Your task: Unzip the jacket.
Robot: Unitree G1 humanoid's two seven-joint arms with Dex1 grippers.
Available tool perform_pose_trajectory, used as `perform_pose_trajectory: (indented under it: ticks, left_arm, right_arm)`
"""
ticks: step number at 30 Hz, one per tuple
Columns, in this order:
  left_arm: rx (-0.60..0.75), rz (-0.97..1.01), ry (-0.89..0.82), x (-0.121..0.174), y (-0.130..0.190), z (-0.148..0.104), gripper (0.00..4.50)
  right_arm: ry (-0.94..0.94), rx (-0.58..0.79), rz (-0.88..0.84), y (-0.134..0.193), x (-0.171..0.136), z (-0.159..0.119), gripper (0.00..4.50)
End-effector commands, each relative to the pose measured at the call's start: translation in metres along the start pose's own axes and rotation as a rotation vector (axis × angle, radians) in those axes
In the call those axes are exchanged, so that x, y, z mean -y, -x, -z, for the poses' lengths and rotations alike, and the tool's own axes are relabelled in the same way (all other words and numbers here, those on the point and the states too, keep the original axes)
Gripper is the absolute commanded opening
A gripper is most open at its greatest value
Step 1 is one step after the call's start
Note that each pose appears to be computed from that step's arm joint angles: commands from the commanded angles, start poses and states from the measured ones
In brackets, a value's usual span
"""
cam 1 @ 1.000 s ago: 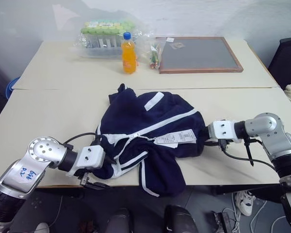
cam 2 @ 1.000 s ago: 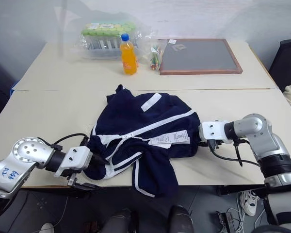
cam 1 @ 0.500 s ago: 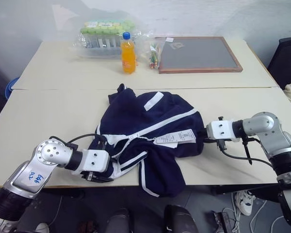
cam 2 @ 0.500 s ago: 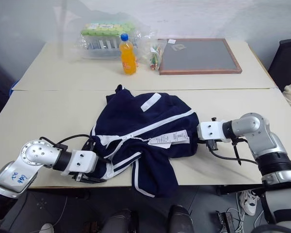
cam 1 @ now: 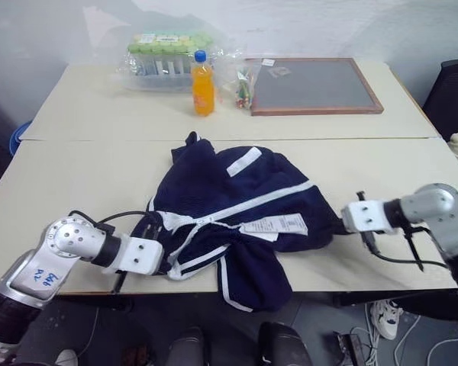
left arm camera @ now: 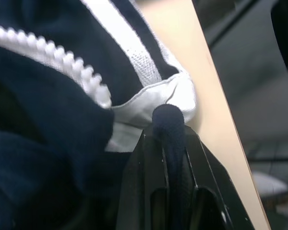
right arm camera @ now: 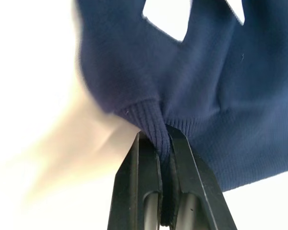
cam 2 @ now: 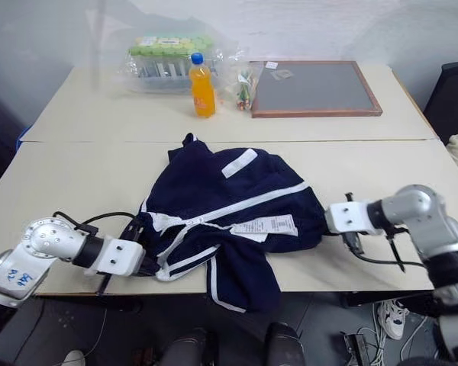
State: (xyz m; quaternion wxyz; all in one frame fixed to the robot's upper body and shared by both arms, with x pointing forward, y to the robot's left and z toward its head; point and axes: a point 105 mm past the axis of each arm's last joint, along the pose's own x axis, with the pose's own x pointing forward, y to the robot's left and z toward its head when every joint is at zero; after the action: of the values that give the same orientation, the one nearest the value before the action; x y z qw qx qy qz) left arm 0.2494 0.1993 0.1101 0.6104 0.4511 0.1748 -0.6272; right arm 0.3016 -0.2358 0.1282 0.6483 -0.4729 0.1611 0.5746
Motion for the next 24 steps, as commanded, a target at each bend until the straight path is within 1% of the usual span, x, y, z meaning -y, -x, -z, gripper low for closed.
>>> perform_pose_trajectory:
  ticks: [1,3,5,8,11,13,17,20,21,22,24]
  left_arm:
    - [-0.098,-0.013,0.029,0.001,0.020,0.029,0.04]
    - [-0.124,-0.033,0.019,-0.004,0.029,0.038,0.04]
    - [-0.123,-0.065,0.020,-0.012,0.034,0.043,0.04]
    - [-0.124,-0.091,0.005,-0.023,0.036,0.048,0.04]
    - [-0.117,-0.098,-0.011,-0.032,0.032,0.049,0.04]
    - [-0.095,-0.084,-0.021,-0.033,0.028,0.045,0.04]
    - [-0.036,-0.069,0.002,-0.031,0.023,0.034,0.04]
    - [-0.025,-0.054,0.031,-0.026,0.023,0.031,0.04]
    - [-0.027,-0.049,0.036,-0.025,0.023,0.032,0.00]
    - [-0.027,-0.044,0.051,-0.023,0.023,0.032,0.31]
    - [-0.017,-0.030,0.081,-0.019,0.024,0.031,0.89]
  right_arm:
    - [-0.030,0.007,0.004,0.021,-0.010,-0.008,0.00]
    - [-0.064,0.016,-0.010,0.024,-0.022,-0.013,0.00]
    - [-0.097,0.026,-0.023,0.026,-0.032,-0.018,0.00]
    - [-0.130,0.030,-0.028,0.025,-0.044,-0.021,0.00]
    - [-0.152,0.062,0.008,0.019,-0.049,-0.029,0.00]
    - [-0.164,0.079,0.024,0.017,-0.051,-0.034,0.00]
    - [-0.174,0.074,0.048,0.016,-0.051,-0.034,0.00]
    - [-0.191,0.074,0.072,0.017,-0.050,-0.033,0.00]
    - [-0.191,0.073,0.073,0.017,-0.050,-0.033,0.54]
    - [-0.203,0.072,0.064,0.017,-0.051,-0.032,0.70]
    - [-0.201,0.074,0.043,0.017,-0.054,-0.033,1.34]
